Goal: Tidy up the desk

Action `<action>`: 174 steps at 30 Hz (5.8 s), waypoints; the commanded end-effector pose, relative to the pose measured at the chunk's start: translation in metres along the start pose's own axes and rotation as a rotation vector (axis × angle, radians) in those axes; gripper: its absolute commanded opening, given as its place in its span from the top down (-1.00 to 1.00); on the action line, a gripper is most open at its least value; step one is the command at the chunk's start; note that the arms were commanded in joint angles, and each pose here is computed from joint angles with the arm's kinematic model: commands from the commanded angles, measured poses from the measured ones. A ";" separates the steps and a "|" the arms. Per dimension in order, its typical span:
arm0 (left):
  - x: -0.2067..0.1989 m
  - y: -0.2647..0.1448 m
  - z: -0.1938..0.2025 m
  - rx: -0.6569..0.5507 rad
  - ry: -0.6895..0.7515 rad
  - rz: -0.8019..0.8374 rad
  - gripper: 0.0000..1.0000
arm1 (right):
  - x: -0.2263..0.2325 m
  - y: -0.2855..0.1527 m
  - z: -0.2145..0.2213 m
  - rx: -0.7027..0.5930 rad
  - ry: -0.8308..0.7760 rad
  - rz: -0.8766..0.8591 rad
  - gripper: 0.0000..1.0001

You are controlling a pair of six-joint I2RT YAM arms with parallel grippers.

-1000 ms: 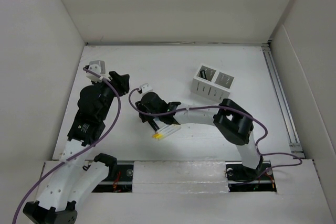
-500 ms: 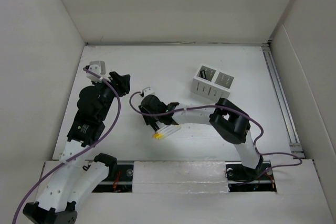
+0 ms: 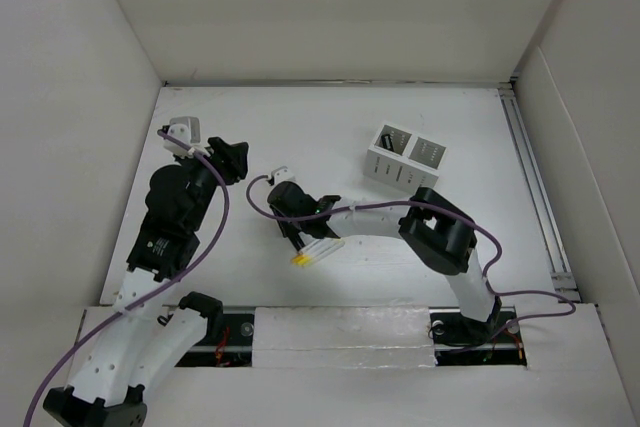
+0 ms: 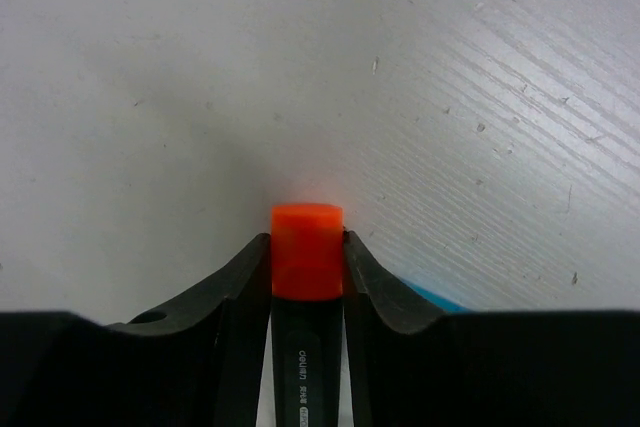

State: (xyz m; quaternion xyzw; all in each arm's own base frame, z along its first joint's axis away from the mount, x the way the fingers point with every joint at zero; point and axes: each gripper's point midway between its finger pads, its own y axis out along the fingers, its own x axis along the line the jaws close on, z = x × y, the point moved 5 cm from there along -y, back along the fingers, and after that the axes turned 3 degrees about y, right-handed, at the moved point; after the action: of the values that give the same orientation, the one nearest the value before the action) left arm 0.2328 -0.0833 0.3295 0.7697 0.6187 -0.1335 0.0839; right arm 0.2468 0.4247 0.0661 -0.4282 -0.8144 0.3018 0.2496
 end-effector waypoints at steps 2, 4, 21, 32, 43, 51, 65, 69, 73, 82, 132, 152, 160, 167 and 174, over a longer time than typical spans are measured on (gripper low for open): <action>-0.006 -0.003 -0.012 -0.043 -0.015 0.029 0.08 | 0.007 -0.005 0.006 0.032 -0.003 -0.020 0.54; -0.007 -0.006 -0.013 -0.048 -0.016 0.039 0.08 | 0.007 -0.008 -0.001 0.001 0.009 -0.012 0.61; -0.004 0.002 -0.006 -0.021 -0.005 0.023 0.09 | -0.054 -0.110 -0.171 -0.571 0.372 -0.107 0.66; -0.010 0.011 0.002 0.024 0.021 0.071 0.22 | -0.251 -0.162 -0.185 -0.819 0.585 0.430 0.64; -0.013 0.022 0.016 0.100 0.031 0.098 0.24 | -0.323 -0.150 -0.182 -0.829 0.635 0.616 0.63; -0.014 0.026 0.018 0.118 0.033 0.104 0.24 | -0.334 -0.136 -0.168 -0.781 0.627 0.675 0.60; -0.015 0.023 0.018 0.116 0.028 0.113 0.24 | -0.284 -0.154 -0.163 -0.803 0.599 0.617 0.05; -0.014 0.023 0.016 0.104 0.028 0.100 0.24 | -0.262 -0.166 -0.162 -0.807 0.571 0.552 -0.05; -0.016 0.022 0.015 0.103 0.025 0.117 0.24 | -0.242 -0.163 -0.157 -0.758 0.514 0.456 0.60; -0.014 0.021 0.015 0.099 0.030 0.100 0.24 | -0.118 -0.118 -0.087 -0.459 0.276 -0.057 0.49; -0.016 0.022 0.014 0.103 0.035 0.114 0.25 | -0.063 -0.026 -0.021 -0.067 -0.194 0.080 -0.39; -0.018 0.023 0.017 0.115 0.033 0.132 0.25 | -0.136 -0.029 -0.057 -0.221 0.026 0.277 0.64; -0.018 0.024 0.019 0.125 0.034 0.136 0.25 | -0.163 -0.077 -0.109 -0.448 0.230 0.293 0.82; -0.019 0.026 0.020 0.131 0.033 0.142 0.26 | -0.173 -0.150 -0.157 -0.697 0.361 0.178 0.84; -0.019 0.024 0.019 0.126 0.035 0.145 0.25 | -0.230 -0.177 -0.185 -0.846 0.476 0.354 0.82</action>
State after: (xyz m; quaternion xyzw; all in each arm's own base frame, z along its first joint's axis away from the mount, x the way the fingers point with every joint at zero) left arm 0.2522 -0.1105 0.2930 0.8067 0.5636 -0.1774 0.0078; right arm 0.3722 0.2200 0.2702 -0.6471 -0.7354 -0.0746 0.1869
